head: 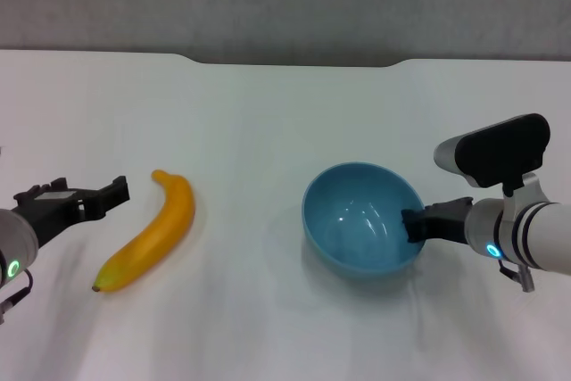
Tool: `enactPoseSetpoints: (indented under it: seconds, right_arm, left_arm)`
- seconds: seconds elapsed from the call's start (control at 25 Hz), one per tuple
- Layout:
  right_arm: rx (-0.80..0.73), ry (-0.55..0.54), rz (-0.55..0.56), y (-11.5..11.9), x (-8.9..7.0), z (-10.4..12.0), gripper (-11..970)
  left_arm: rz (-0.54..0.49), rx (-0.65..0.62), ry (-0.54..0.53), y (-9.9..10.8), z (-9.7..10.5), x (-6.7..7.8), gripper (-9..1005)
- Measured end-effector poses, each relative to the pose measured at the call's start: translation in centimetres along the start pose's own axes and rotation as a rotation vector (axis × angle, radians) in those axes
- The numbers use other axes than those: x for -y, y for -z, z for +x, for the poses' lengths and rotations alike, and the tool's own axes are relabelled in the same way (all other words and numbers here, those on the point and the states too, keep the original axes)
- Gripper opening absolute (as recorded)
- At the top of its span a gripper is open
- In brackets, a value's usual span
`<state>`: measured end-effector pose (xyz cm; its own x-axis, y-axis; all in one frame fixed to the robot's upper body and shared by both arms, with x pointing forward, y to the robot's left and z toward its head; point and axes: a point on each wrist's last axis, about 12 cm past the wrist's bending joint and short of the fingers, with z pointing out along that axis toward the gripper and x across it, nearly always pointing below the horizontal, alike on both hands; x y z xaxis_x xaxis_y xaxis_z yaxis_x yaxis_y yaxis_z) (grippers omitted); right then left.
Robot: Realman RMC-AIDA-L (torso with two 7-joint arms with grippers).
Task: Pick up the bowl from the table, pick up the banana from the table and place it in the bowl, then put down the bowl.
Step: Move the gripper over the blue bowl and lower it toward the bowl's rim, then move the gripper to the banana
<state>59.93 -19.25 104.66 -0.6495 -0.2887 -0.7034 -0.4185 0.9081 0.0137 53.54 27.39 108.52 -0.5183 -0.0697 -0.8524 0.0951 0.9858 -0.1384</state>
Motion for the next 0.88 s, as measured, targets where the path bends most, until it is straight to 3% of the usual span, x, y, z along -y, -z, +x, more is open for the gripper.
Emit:
enactPoseSetpoints:
  seconds: [0.08,0.28,0.72,0.88]
  right_arm:
    - [0.005,-0.002,-0.003,0.1,-0.1,0.0,113]
    - [0.038,-0.007,-0.016,0.6,-0.4,-0.5,82]
    - [0.098,-0.006,-0.036,1.4,-1.0,-2.1,35]
    - [0.125,-0.005,-0.048,1.8,-1.3,-2.8,33]
  left_arm:
    - [-0.002,-0.005,0.001,-0.1,0.2,-0.1,908]
    - [0.003,-0.014,-0.002,-0.1,0.2,0.1,907]
    - [0.109,-0.084,-0.146,-1.1,-0.7,3.5,908]
    - [0.126,-0.097,-0.17,-1.7,-0.4,4.0,908]
